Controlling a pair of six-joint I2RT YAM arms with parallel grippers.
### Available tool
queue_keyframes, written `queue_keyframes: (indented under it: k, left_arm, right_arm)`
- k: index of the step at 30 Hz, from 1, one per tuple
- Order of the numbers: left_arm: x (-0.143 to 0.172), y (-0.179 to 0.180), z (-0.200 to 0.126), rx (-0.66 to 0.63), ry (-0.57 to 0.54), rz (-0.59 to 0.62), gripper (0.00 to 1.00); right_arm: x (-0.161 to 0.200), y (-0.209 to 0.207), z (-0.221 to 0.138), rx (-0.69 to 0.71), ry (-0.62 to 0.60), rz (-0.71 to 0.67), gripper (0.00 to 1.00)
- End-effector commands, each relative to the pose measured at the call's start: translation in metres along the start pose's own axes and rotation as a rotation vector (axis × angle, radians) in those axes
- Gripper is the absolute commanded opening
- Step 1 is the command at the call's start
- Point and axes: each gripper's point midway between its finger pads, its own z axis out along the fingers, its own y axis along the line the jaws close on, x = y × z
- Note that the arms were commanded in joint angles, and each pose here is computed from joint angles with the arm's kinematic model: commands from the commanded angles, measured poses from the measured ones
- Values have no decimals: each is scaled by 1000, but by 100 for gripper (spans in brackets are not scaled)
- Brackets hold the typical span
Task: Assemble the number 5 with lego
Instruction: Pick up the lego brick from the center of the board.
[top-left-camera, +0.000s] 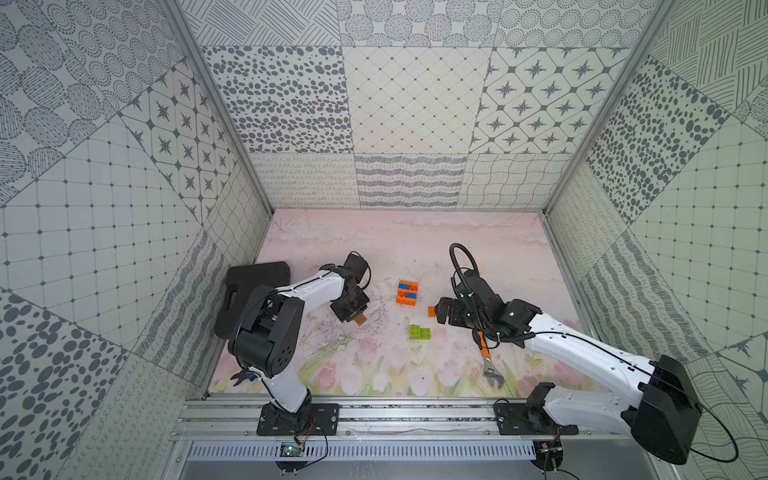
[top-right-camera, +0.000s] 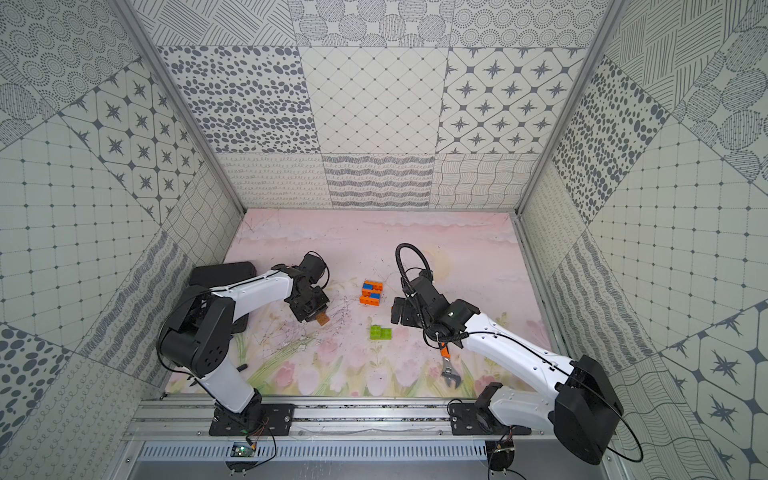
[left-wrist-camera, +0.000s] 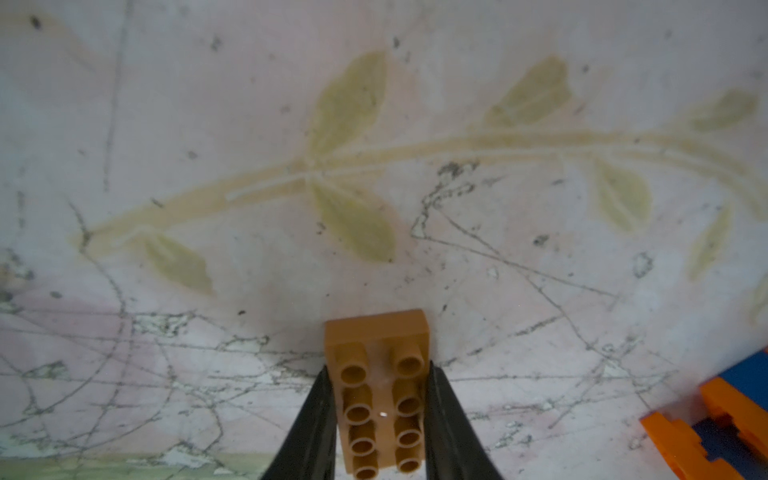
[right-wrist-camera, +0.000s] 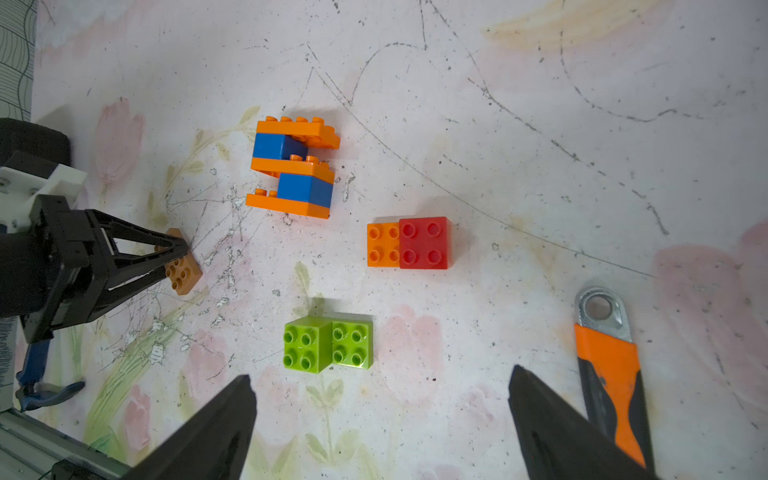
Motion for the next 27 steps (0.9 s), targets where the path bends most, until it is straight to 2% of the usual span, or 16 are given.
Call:
queue_keyframes:
  k: [1,9,20,25,27]
  left_arm:
    - [19,25,10,-111,43,-1,23]
    - [12,17,-19,-45,-35,54,18]
    - [33,12,-21,-24,-11,178,16]
    - [38,1,-37,9,-49,271,16]
    - [43,-11,-49,52,-71,345,16]
  right_arm:
    - [-8,0,-5,-14,-37,14,99]
    - [-6,-8,-5,-16,-22,34,99]
    - [-3,-11,-1,-51,-4,90,99]
    - [-11,-18,2,-28,-4,114,99]
    - [-12,-21,3,-23,3,126,99]
